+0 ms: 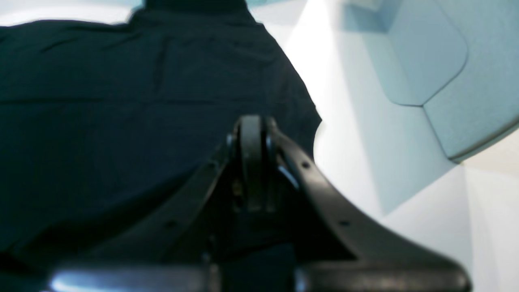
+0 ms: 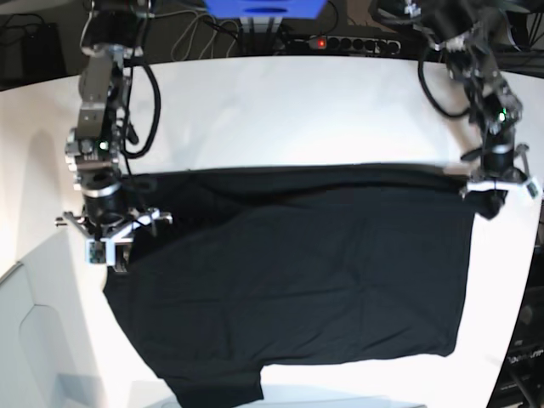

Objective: Fold the T-shirt properly
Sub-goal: 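Pull both grippers toward the hem, folding the shoulder edge over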

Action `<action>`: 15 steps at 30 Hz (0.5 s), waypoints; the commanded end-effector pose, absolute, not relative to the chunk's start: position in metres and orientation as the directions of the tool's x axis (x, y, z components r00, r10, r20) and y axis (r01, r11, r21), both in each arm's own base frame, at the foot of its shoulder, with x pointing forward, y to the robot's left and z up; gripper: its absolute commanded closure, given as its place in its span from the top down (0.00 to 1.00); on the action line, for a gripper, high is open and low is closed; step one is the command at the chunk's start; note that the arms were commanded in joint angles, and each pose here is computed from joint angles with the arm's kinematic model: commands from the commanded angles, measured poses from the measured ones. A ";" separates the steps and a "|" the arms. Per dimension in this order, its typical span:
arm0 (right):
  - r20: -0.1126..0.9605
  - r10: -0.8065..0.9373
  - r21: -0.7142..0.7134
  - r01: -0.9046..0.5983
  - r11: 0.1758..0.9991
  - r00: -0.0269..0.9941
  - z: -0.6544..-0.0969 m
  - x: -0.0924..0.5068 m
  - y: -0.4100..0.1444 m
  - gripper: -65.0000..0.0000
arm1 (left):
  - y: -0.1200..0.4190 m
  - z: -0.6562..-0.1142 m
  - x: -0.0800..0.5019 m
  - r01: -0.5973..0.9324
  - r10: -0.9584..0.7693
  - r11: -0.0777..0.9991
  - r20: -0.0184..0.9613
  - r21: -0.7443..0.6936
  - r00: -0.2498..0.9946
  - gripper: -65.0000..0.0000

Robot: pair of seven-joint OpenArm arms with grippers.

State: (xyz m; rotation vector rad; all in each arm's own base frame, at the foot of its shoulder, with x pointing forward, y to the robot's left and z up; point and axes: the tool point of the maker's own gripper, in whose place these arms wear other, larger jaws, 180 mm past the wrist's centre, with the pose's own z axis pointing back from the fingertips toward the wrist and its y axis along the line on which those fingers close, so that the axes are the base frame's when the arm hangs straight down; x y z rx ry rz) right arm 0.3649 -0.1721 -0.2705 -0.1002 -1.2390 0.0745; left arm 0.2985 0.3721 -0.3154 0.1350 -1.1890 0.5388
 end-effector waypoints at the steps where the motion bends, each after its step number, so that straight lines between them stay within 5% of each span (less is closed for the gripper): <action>1: 0.957 0.115 -0.120 0.002 0.993 0.268 -0.254 0.375 -0.173 0.00 | 0.380 -0.296 0.308 -0.467 0.287 0.870 0.932 -0.156 0.222 0.00; 15: 0.940 0.069 -0.077 0.010 0.997 0.334 -0.278 0.428 -0.179 0.00 | 0.388 -0.296 0.343 -0.487 0.301 0.857 0.930 -0.166 0.212 0.00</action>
